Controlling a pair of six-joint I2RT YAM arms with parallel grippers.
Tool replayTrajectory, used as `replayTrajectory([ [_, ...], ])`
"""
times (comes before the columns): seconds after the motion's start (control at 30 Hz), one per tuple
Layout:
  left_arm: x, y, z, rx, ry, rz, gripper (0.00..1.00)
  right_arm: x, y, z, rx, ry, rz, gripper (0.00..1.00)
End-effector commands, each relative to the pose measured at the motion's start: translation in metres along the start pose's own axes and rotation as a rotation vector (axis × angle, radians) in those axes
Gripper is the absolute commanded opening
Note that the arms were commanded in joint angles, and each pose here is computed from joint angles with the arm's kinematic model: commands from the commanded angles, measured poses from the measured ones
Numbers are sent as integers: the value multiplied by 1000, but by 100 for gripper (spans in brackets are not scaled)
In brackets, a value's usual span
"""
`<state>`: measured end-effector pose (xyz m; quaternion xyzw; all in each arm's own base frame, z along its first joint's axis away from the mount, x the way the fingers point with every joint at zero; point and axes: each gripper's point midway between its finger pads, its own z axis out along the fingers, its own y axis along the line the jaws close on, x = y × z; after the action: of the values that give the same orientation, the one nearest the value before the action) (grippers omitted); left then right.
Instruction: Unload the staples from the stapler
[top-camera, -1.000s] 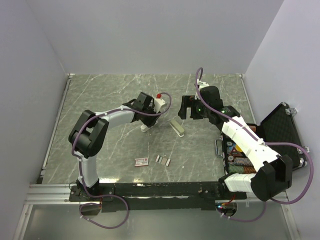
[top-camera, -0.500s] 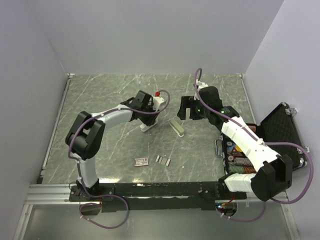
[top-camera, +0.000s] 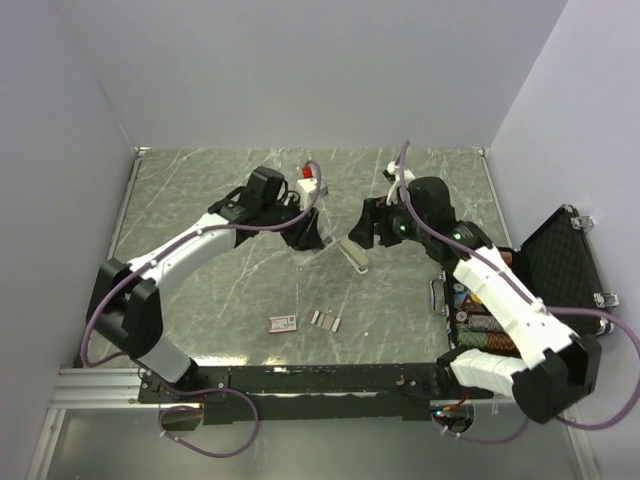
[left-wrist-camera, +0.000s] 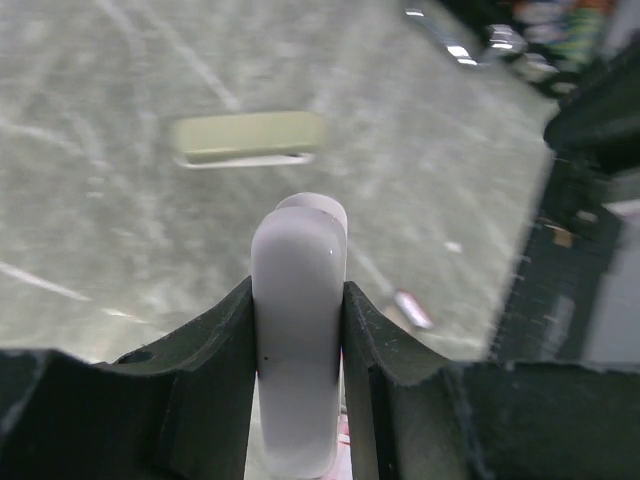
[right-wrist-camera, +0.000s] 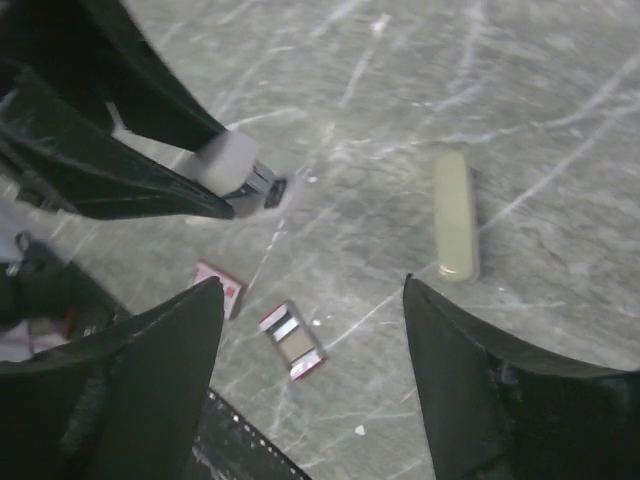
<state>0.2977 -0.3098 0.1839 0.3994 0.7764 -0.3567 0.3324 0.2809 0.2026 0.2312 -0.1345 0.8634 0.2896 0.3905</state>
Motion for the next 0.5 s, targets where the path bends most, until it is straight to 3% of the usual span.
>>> replayTrajectory([
  [0.0, -10, -60, -28, 236, -71, 4, 1, -7, 44, -31, -214, -89, -83, 68],
  [0.1, -9, -75, -38, 290, -92, 24, 1, -3, 59, -41, -293, -88, -109, 40],
  [0.2, -15, -91, -49, 345, -132, 2, 1, -1, 71, -45, -364, -71, -123, 6],
  [0.23, -15, -93, -52, 347, -141, 5, 1, 0, 75, -45, -386, -65, -126, 0],
  [0.47, -19, -109, -69, 379, -204, 56, 1, 3, 102, -42, -533, -10, -140, 0],
])
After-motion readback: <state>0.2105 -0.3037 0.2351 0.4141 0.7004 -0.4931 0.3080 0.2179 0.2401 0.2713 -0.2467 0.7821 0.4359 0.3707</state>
